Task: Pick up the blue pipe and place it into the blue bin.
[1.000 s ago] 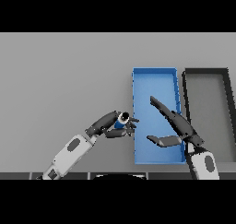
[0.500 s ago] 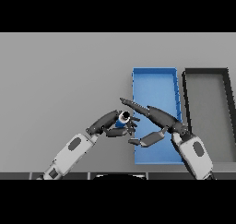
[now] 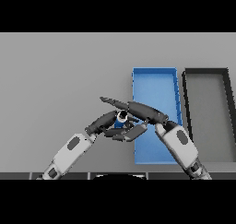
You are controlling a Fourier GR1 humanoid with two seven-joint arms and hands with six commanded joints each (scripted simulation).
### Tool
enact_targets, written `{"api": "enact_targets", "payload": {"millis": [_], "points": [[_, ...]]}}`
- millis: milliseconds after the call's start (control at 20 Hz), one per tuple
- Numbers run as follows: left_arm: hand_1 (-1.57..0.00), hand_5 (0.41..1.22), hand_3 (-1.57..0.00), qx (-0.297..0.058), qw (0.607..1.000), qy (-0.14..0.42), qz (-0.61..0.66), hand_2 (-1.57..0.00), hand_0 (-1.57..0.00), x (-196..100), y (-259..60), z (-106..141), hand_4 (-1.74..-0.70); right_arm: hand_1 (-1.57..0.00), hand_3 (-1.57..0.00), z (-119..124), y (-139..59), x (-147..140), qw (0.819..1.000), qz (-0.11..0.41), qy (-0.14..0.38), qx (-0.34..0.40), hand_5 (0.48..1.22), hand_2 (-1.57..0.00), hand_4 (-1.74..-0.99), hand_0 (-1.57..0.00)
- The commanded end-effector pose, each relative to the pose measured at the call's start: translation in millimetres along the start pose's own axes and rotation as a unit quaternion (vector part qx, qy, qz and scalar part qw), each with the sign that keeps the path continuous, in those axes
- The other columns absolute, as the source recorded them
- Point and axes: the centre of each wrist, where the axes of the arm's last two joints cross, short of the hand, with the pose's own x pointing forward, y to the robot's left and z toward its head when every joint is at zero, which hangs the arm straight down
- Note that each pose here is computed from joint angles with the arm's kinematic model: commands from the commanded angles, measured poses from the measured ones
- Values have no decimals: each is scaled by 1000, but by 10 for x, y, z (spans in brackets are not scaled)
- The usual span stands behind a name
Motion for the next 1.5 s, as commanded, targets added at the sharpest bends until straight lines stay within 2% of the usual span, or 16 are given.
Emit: {"api": "enact_targets", "payload": {"millis": [0,100,150,250,300,350,400,500,650,850,950,1050,1150,1250,1300,1450], "points": [[-1571,1221,-1450,-1,1000,1,0,-1571,-1571,4,9,10,-1723,-13,1,-64,-10,-11,1000,0,-4,5,512,-42,-1231,1],[-1567,1221,-1395,-12,1000,-10,9,-1571,-1571,53,10,-30,-1717,-83,-43,-139,-41,-12,1000,4,-2,19,519,-115,-1268,-54],[-1393,1221,-1150,-10,1000,-25,-7,-1367,-1496,51,34,-41,-1630,-166,-106,-190,-22,-4,1000,4,-6,29,523,-193,-1308,-138],[-895,1221,-736,-10,997,31,-74,-875,-993,48,35,-28,-1587,-500,-375,-238,-40,15,999,7,-3,39,538,-500,-1390,-478],[-828,1221,-667,-7,997,15,-77,-796,-879,74,20,-15,-1611,-714,-562,-229,-31,-21,999,6,-3,47,551,-714,-1453,-697],[-867,1221,-656,-4,997,6,-77,-845,-895,93,20,-37,-1637,-886,-701,-256,-17,-5,998,1,-4,55,573,-886,-1503,-872],[-1008,1192,-623,3,998,-7,-56,-990,-1030,94,3,-21,-1658,-1023,-828,-284,23,-26,998,-16,-7,58,604,-1023,-1541,-1012],[-1211,1203,-525,7,1000,-20,-17,-1199,-1225,80,-19,-13,-1688,-1220,-1096,-314,15,10,998,-33,-9,50,706,-1220,-1492,-1213],[-1386,1212,-550,8,1000,-27,0,-1381,-1394,46,10,-20,-1714,-1391,-1328,-320,51,-30,998,-29,-27,40,957,-1391,-1458,-1388],[-1453,1217,-527,9,999,-25,-27,-1493,-1498,67,25,-21,-1730,-1497,-1471,-268,86,-16,998,-3,-46,39,1113,-1497,-1469,-1496],[-1356,1219,-505,4,999,-32,-31,-1521,-1499,59,26,-54,-1734,-1524,-1507,-277,113,-19,998,-17,-42,46,1152,-1524,-1473,-1523],[-1190,1219,-518,-12,999,-25,-44,-1242,-1407,53,33,-28,-1544,-1541,-1530,-267,131,-33,998,-26,-40,48,1177,-1541,-1477,-1540],[-802,1220,-332,-27,998,-16,-49,-819,-979,65,43,-15,-1343,-1552,-1545,-267,109,10,998,-14,-39,50,1193,-1552,-1480,-1551],[-513,1213,-212,-50,997,-12,-52,-524,-626,69,63,26,-1179,-1559,-1554,-284,145,20,998,-16,-43,48,1203,-1559,-1481,-1558],[-410,1184,-170,-55,997,-5,-60,-419,-501,71,56,19,-1110,-1561,-1558,-286,157,22,998,-16,-43,49,1206,-1561,-1482,-1561],[-210,964,-86,-45,995,-11,-87,-214,-256,46,125,4,-950,-1566,-1564,-276,171,26,997,-21,-53,42,1214,-1566,-1484,-1566]]}}
